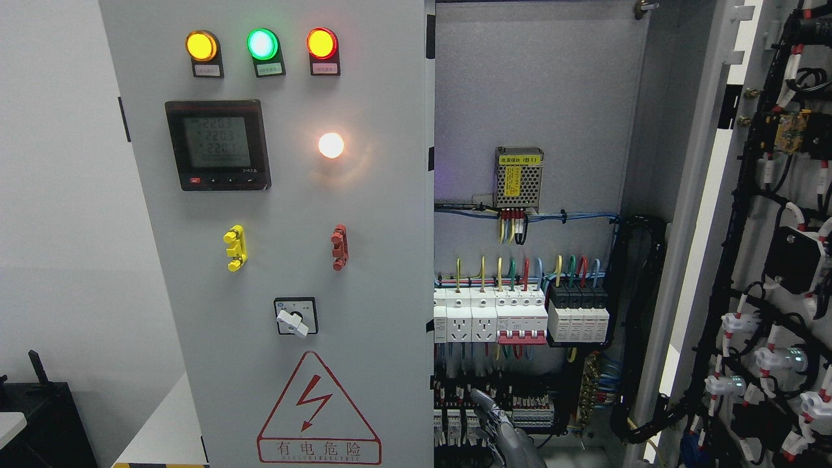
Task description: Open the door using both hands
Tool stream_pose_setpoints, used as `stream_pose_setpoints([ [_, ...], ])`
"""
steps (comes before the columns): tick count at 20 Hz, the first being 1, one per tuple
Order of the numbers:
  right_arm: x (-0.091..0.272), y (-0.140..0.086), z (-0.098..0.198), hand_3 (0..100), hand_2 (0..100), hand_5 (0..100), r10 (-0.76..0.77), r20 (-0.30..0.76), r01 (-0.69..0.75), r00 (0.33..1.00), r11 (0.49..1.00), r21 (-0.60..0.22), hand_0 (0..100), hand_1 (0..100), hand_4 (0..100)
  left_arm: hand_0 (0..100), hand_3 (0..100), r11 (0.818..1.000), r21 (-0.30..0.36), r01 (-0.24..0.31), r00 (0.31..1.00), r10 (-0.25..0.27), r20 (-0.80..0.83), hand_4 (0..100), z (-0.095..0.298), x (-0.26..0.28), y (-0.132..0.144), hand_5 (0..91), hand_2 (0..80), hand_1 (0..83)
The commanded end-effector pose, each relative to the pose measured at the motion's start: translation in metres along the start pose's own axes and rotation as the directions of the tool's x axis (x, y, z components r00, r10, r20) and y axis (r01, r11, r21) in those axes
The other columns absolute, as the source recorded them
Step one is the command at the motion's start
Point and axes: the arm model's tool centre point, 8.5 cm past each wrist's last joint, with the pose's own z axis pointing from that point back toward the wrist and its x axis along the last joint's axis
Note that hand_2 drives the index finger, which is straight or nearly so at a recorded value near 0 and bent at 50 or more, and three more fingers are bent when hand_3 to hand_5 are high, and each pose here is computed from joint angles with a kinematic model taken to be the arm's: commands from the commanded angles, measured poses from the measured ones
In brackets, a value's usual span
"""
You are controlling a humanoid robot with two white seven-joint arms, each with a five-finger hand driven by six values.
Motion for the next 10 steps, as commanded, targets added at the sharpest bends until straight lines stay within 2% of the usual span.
stream_pose_setpoints([
  [1, 0.0, 0.002, -0.011, 0, 0, 0, -0.032, -0.018, 0.032, 0.999, 0.999, 0.011, 0, 0, 0, 0, 0, 1.0, 0.003, 0.008, 1.0, -0.008, 0.026, 4, -0.001, 0.009, 0.002, 0.0, 0.0, 0.0],
  [10, 0.005, 0.004, -0.023, 0, 0, 0, -0.013, -0.014, 0.014, 1.0, 0.999, 0.031, 0, 0, 0, 0, 0, 1.0, 0.003, 0.008, 1.0, -0.008, 0.026, 4, -0.001, 0.009, 0.002, 0.0, 0.0, 0.0],
])
